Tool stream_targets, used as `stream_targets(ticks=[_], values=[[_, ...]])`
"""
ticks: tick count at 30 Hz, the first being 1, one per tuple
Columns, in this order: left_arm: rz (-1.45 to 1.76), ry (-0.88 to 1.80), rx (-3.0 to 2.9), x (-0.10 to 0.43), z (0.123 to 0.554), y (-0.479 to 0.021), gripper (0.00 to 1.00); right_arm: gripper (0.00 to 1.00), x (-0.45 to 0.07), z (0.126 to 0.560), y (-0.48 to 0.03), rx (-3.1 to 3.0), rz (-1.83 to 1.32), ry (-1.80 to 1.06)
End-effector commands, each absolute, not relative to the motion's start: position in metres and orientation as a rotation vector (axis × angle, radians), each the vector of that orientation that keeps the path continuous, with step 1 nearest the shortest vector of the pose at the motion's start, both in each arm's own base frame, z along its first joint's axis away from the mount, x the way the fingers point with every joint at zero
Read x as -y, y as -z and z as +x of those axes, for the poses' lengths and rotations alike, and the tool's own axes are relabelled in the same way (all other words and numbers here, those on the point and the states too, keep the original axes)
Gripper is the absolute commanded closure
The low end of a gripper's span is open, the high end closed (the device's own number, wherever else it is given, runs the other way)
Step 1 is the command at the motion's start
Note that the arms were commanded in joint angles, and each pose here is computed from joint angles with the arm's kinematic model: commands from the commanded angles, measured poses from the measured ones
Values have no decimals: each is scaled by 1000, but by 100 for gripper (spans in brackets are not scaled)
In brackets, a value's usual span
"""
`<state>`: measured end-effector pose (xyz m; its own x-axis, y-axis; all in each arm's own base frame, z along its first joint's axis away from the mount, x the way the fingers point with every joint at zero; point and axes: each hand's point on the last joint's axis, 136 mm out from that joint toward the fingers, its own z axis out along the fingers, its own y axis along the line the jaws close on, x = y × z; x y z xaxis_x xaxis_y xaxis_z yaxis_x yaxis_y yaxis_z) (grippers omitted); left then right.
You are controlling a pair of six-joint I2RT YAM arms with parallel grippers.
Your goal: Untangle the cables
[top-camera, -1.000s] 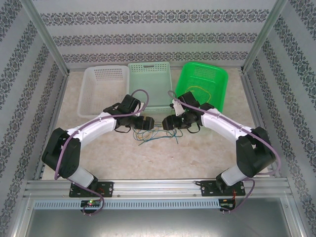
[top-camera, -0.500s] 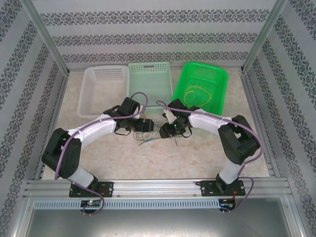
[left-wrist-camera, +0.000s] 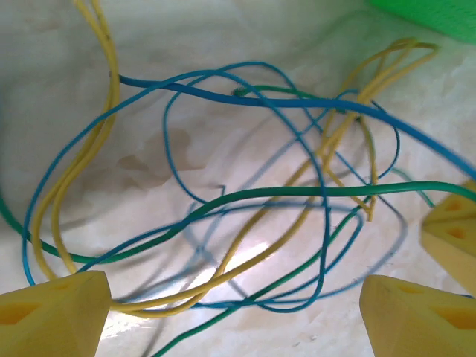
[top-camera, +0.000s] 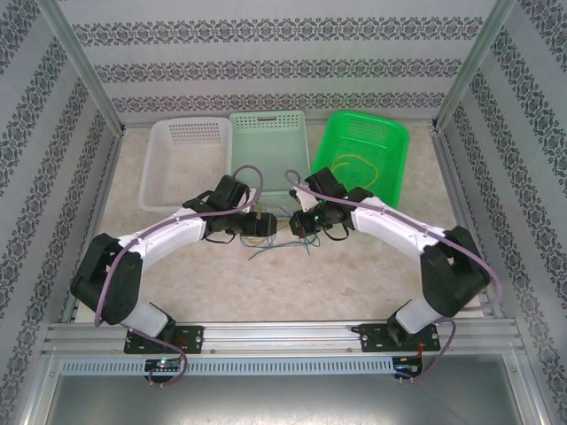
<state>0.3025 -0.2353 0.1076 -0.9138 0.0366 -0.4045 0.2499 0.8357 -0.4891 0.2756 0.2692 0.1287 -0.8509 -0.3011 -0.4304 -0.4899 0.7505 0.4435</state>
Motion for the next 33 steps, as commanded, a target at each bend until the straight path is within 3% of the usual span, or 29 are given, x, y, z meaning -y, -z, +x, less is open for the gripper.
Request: stream_targets(ticks=[1,12,21,33], values=[[318,827,-2483,245,304,-140,12,100,-274,277,-163,-2524,-641,-816],[290,801,-2378,237,306,-157,12,100,-278,266,-180,-2463,-680,-888],[194,853,-2268,235,313,-186,8,100,-283,259,-153,-2521,-711,-858],[-1,886,-2364,217,310,-160,6,100,-302,256,-122,-2544,-768,-788]])
